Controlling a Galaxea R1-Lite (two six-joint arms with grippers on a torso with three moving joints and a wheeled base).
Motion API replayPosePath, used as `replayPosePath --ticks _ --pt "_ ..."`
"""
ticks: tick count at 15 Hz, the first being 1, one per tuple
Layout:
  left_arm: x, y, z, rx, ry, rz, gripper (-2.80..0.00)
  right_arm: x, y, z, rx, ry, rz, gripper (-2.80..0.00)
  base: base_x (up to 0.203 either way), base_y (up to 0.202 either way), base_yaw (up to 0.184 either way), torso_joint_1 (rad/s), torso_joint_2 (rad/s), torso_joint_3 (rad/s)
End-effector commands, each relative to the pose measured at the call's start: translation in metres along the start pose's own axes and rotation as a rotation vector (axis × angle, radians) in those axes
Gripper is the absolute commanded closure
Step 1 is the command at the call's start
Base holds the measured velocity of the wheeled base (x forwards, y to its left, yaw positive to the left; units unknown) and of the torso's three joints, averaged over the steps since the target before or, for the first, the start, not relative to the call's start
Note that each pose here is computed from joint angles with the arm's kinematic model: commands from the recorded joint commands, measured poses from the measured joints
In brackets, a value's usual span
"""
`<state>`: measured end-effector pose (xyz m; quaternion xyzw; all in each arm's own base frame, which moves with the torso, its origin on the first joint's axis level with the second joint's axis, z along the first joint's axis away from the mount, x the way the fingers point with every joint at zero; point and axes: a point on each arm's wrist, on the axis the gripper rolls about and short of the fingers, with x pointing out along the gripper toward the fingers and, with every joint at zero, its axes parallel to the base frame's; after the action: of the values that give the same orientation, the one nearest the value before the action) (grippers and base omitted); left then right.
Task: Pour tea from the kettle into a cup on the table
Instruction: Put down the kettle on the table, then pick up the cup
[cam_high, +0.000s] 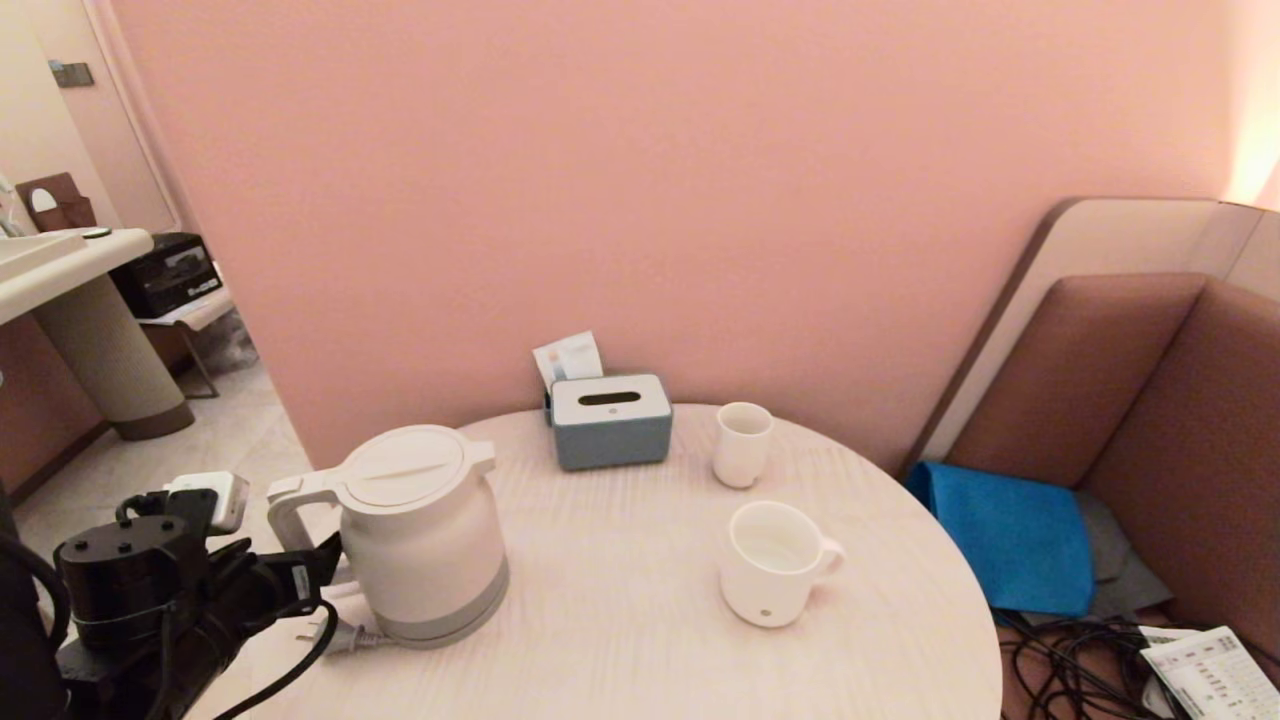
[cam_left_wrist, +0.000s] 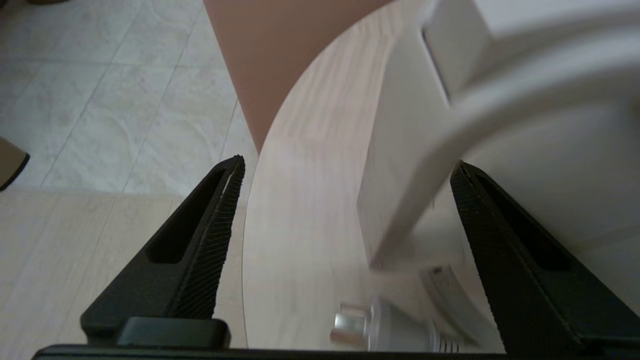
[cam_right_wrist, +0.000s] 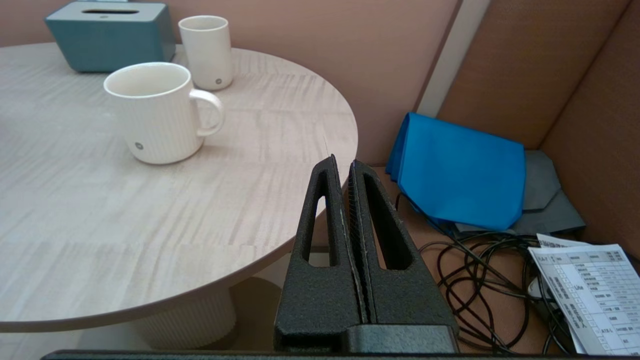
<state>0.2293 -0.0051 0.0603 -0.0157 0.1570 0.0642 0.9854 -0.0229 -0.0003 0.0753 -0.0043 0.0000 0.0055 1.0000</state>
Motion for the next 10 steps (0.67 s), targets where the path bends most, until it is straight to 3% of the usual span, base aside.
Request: replayPosePath --ticks 1,3,10 --pt "-0.010 0.002 -0.002 -0.013 0.006 0.001 -2.80 0.000 0.000 0.000 -0.001 0.001 0.001 0.00 0.000 0.000 0.000 0.000 0.00 0.000" --pt "-0.016 0.003 0.002 -0.042 -0.011 0.003 -2.80 0.000 0.000 0.000 -0.001 0.001 0.001 0.00 0.000 0.000 0.000 0.000 0.00 0.000" --pt "-0.042 0.006 0.017 -0.052 -0.099 -0.007 -2.80 0.000 0.000 0.000 -0.001 0.001 0.000 0.00 0.000 0.000 0.000 0.000 0.00 0.000"
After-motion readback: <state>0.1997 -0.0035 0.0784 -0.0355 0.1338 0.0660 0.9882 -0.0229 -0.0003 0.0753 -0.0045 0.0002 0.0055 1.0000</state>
